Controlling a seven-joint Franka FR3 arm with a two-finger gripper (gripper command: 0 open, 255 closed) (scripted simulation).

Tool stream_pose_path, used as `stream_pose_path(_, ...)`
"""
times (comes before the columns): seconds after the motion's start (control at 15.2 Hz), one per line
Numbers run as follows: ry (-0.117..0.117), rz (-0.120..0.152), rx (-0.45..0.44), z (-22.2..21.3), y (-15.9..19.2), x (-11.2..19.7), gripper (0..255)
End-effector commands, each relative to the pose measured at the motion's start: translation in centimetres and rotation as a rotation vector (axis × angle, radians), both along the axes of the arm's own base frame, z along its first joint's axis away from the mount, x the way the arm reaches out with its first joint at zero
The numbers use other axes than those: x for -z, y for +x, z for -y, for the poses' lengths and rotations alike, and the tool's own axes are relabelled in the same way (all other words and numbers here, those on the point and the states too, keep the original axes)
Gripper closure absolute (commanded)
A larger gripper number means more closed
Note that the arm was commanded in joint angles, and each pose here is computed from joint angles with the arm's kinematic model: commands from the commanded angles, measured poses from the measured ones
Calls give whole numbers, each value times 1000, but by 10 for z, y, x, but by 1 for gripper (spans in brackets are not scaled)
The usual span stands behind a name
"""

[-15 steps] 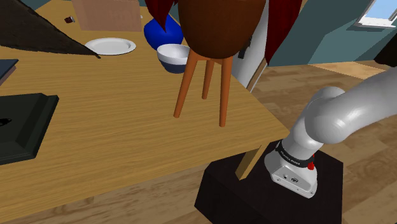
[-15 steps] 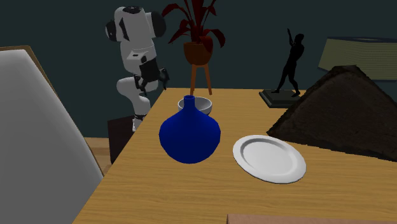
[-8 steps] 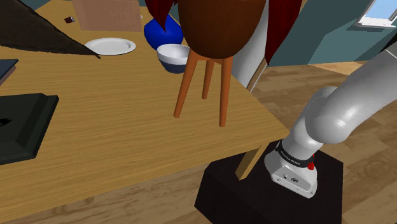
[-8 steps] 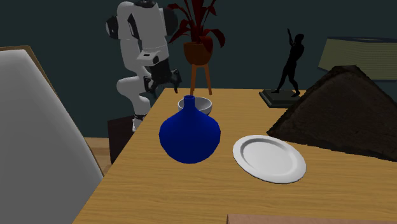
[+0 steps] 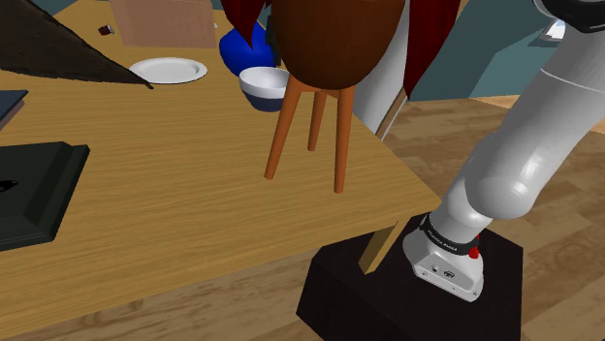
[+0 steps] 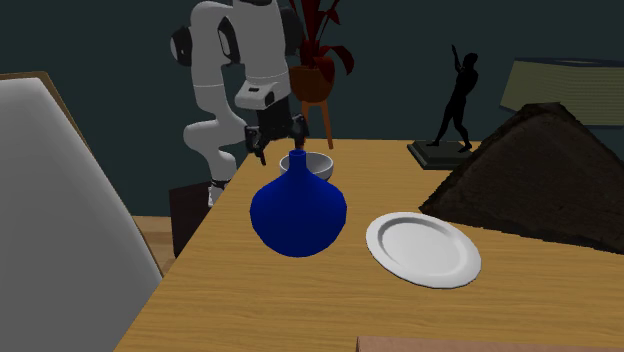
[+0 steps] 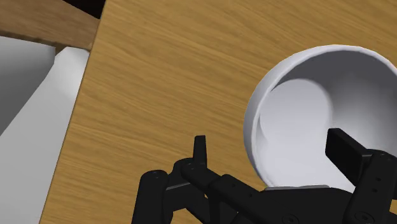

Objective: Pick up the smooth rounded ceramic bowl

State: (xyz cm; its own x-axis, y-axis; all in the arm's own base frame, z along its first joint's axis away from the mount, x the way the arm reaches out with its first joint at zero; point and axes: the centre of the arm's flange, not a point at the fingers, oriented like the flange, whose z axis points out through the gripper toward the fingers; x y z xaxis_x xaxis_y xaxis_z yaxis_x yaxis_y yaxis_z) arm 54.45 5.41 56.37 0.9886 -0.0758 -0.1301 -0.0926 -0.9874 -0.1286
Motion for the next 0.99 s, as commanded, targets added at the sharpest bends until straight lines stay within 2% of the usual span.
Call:
stream_pose_path(0.0, -1, 0, 1, -1, 5, 6, 0)
stream_pose_path(0.46, -1, 0, 2, -1, 5, 36, 0)
stream_pose_path(0.53, -1, 0, 2, -1, 4, 36, 255)
stream_pose_path(0.92, -1, 0, 2, -1, 4, 36, 255)
